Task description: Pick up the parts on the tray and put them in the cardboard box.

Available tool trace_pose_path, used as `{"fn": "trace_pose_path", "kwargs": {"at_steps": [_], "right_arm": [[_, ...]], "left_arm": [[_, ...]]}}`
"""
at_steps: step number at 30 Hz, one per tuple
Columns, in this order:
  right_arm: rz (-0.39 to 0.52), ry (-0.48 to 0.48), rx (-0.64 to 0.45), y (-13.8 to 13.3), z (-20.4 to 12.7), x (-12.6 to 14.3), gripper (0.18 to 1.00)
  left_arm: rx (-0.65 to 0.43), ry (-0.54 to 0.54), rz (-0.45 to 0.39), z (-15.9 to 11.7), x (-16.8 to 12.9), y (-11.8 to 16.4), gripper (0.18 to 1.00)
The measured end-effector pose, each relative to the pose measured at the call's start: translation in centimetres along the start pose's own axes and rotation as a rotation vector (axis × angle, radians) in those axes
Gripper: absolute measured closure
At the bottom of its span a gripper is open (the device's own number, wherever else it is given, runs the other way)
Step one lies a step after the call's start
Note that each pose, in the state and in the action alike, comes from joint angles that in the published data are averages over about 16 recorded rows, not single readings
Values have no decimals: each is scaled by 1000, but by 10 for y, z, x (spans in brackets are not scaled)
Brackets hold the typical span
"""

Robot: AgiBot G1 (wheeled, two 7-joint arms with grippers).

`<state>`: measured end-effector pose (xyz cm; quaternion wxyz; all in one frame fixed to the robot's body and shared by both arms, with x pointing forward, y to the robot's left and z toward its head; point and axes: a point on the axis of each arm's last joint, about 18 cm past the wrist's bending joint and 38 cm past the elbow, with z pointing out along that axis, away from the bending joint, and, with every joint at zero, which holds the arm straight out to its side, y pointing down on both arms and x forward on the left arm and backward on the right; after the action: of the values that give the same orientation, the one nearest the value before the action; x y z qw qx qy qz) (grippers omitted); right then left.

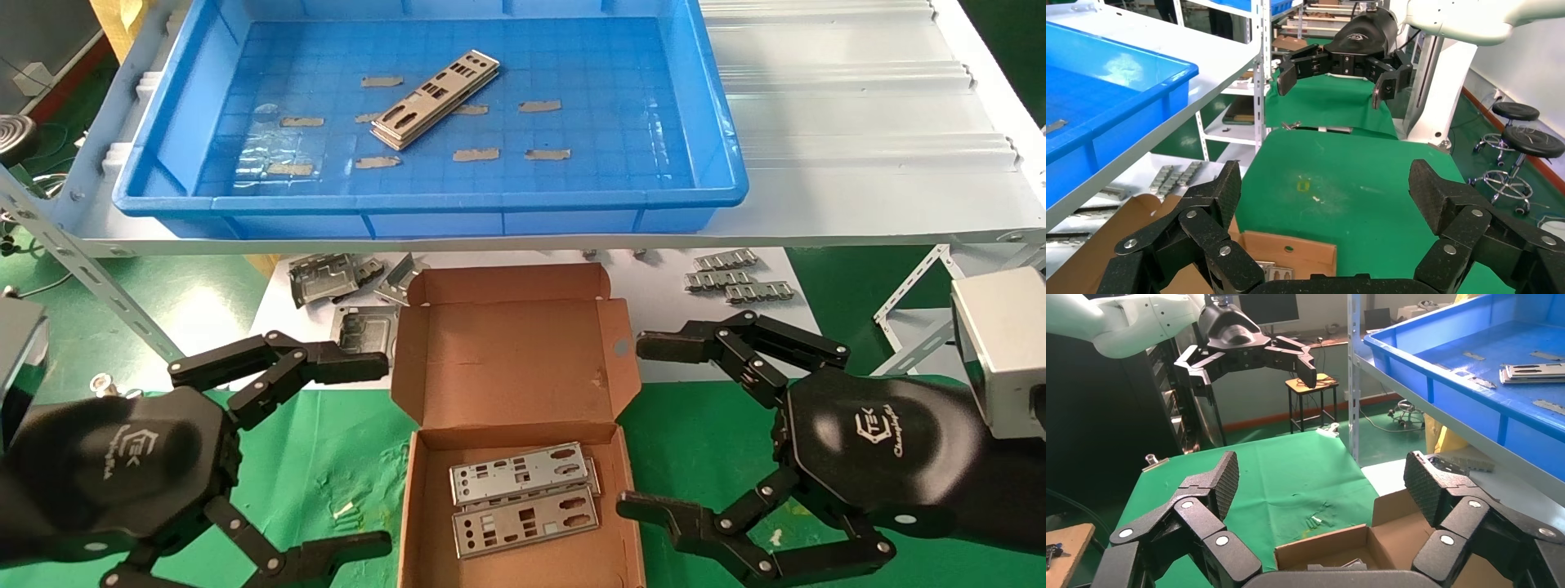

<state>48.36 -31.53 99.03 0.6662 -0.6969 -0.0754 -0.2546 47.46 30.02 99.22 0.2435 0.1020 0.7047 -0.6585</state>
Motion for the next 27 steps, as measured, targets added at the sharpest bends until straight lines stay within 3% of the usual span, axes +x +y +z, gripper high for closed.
{"fn": "trace_pose_path", "kwargs": {"at_steps": [27], "right_arm": [[0, 0, 0, 0, 0, 0, 178]], "left_arm": [[0, -1, 0, 0, -1, 0, 184]]}}
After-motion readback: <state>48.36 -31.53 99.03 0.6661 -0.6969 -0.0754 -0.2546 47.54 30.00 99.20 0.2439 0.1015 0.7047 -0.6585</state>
